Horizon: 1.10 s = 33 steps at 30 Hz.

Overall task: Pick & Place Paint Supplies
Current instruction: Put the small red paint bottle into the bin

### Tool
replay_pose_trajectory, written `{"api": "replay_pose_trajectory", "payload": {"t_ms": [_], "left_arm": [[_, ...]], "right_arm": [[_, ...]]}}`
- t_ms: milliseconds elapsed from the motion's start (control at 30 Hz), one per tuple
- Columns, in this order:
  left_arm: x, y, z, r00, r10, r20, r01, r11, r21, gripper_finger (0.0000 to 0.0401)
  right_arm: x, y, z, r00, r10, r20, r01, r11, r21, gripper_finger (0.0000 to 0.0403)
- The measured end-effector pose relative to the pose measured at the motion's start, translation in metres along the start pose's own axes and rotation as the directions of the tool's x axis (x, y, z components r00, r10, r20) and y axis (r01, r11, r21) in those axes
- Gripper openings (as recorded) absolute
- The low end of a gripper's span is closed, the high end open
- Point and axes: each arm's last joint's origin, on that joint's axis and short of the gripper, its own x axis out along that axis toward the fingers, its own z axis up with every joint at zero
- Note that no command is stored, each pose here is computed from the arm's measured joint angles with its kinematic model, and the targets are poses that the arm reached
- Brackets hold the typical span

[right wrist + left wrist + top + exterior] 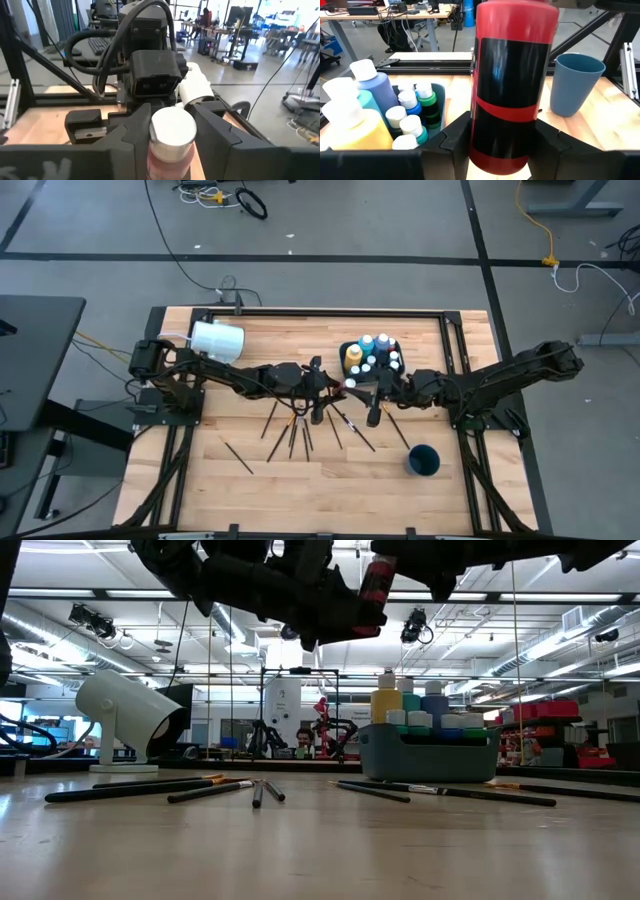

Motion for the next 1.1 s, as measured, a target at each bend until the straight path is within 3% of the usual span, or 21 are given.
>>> {"api": "replay_pose_trajectory", "payload": {"t_ms": [500,633,867,1100], "left_arm": [[-0.0003,0.0001,0.0049,0.999,0.008,0.05,-0.008,1.0,-0.003,0.0158],[-0.0003,0.0001,0.0052,0.999,0.008,0.053,-0.008,1.0,-0.001,0.0155],[-0.0003,-0.0004,0.0048,0.999,0.001,0.049,-0.001,1.0,0.002,0.016],[-0.0003,-0.0003,0.0033,0.999,0.003,0.033,-0.004,1.0,0.015,0.0163]], "right_arm": [[-0.0001,0.0002,0.0005,1.0,0.004,0.009,-0.004,1.0,0.022,0.0182],[-0.0001,0.0002,0.0013,1.0,0.003,0.018,-0.003,1.0,0.026,0.017],[0.0,0.0002,0.001,1.0,0.002,0.015,-0.002,1.0,0.018,0.0112],[0.0,0.0003,-0.0009,1.0,0.004,-0.004,-0.004,1.0,0.014,0.0123]]}}
